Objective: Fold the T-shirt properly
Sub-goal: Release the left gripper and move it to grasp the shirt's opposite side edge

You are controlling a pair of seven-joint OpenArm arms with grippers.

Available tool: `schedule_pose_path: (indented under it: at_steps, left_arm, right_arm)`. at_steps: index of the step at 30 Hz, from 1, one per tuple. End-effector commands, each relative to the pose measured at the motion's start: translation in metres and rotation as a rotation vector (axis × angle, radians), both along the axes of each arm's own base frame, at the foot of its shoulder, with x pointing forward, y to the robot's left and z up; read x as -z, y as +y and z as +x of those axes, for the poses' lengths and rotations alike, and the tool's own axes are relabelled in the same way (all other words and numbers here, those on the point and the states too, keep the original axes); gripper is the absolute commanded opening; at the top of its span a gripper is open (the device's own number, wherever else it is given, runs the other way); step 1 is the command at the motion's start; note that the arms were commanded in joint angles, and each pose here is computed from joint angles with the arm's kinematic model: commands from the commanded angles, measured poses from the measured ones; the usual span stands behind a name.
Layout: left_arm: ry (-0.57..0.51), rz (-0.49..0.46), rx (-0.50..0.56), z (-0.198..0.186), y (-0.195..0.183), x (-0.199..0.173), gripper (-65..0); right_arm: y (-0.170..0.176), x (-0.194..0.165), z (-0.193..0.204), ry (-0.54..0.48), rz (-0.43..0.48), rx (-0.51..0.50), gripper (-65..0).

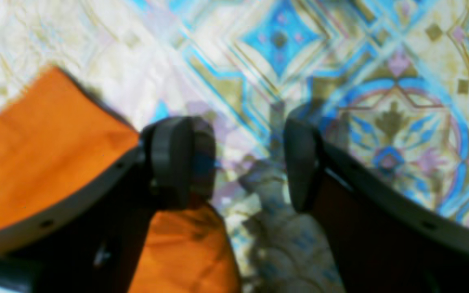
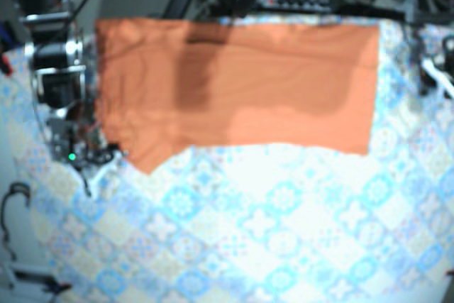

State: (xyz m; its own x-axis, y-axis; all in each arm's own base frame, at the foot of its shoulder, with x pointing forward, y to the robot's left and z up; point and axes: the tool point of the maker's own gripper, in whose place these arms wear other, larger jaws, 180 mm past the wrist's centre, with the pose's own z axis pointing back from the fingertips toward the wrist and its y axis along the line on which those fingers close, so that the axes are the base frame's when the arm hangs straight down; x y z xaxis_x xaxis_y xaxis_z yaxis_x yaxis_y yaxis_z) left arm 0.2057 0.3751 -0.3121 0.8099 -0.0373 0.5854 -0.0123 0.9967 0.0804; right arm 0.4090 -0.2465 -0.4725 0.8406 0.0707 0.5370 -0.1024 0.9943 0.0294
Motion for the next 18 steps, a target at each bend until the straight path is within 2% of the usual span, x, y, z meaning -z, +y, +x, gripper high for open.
schedule_pose_path:
  at_steps: [1,6,9,18]
  left_arm:
    - [-0.029,-0.02,-0.019,0.01,0.004,-0.006,-25.1]
    - [-0.009,-0.108,-0.108,0.018,0.011,0.012,-25.1]
    - [0.012,-0.132,-0.109,0.017,0.006,0.023,-25.1]
    - [0.037,-0.148,-0.085,0.016,-0.005,0.032,-25.1]
  right_arm:
    - [0.004,-0.016,0.016,-0.039,0.016,-0.026,-30.2]
    - [0.015,-0.016,0.005,0.011,0.065,-0.142,-30.2]
    - [0.025,-0.019,0.003,0.012,0.125,-0.172,-30.2]
    - [0.024,-0.03,0.003,-0.005,0.247,-0.133,-30.1]
